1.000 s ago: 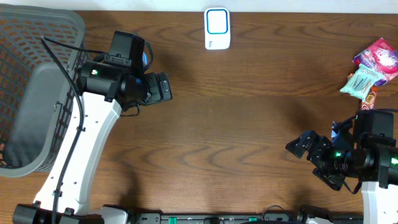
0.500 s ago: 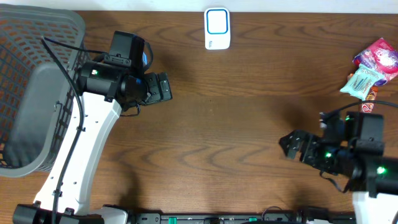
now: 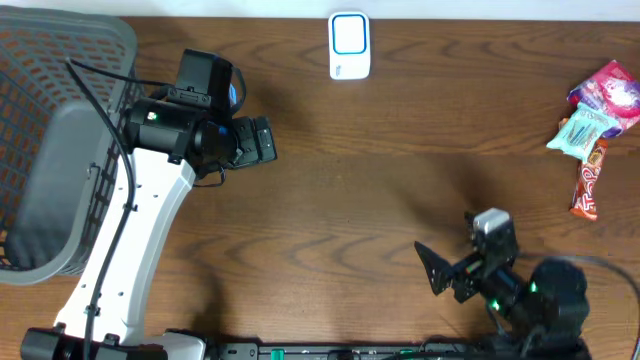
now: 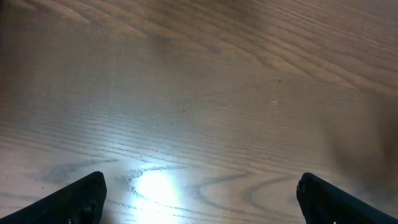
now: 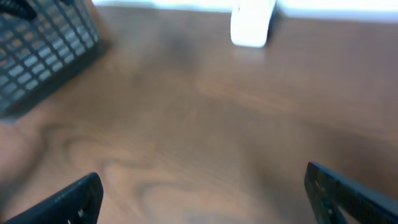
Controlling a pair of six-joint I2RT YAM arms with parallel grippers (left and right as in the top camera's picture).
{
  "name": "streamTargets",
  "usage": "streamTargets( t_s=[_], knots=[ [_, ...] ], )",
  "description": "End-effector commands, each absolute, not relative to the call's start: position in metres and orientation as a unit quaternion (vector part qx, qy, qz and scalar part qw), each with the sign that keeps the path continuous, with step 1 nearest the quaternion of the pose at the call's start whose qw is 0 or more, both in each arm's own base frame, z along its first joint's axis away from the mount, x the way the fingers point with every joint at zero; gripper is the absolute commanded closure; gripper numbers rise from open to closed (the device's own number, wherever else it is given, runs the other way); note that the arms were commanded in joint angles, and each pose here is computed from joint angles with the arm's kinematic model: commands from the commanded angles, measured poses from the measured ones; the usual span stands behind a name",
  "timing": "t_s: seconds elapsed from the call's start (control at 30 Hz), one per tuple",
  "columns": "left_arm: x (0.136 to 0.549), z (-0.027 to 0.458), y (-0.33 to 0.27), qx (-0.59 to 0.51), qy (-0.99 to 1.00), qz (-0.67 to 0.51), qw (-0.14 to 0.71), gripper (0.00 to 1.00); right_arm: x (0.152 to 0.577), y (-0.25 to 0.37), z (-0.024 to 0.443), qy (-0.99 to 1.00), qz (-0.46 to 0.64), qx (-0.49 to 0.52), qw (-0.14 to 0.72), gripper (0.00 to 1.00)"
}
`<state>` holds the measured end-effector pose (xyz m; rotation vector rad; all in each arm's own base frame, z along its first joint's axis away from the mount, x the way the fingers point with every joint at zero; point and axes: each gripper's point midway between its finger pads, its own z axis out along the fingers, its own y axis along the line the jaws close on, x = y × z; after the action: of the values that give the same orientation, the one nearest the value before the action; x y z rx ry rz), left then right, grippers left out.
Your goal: Scan the item barcode
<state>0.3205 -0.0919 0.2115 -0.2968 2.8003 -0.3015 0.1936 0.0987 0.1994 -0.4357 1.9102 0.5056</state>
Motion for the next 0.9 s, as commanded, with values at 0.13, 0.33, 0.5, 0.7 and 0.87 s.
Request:
streamTargets(
  t_s=[0.13, 0.33, 0.5, 0.7, 0.87],
  knots=[
    [0.321, 0.213, -0.090, -0.104, 0.977, -0.101, 0.157, 0.02, 0.207, 0.095, 0.199, 0.719, 0.155, -0.230, 0.637, 0.01],
    [0.321, 0.213, -0.090, -0.104, 0.977, -0.101, 0.157, 0.02, 0.223, 0.081, 0.199, 0.690, 0.112, -0.204, 0.685, 0.01],
    [0.321, 0.213, -0.090, -0.104, 0.977, -0.101, 0.157, 0.02, 0.232, 0.071, 0.184, 0.685, 0.090, -0.184, 0.700, 0.01],
    [0.321, 0.213, -0.090, -0.104, 0.977, -0.101, 0.157, 0.02, 0.241, 0.050, 0.179, 0.690, 0.061, -0.127, 0.710, 0.01],
    [0.321, 0.213, -0.090, -0.104, 0.977, -0.101, 0.157, 0.02, 0.244, 0.037, 0.172, 0.705, 0.038, -0.094, 0.702, 0.01]
  ],
)
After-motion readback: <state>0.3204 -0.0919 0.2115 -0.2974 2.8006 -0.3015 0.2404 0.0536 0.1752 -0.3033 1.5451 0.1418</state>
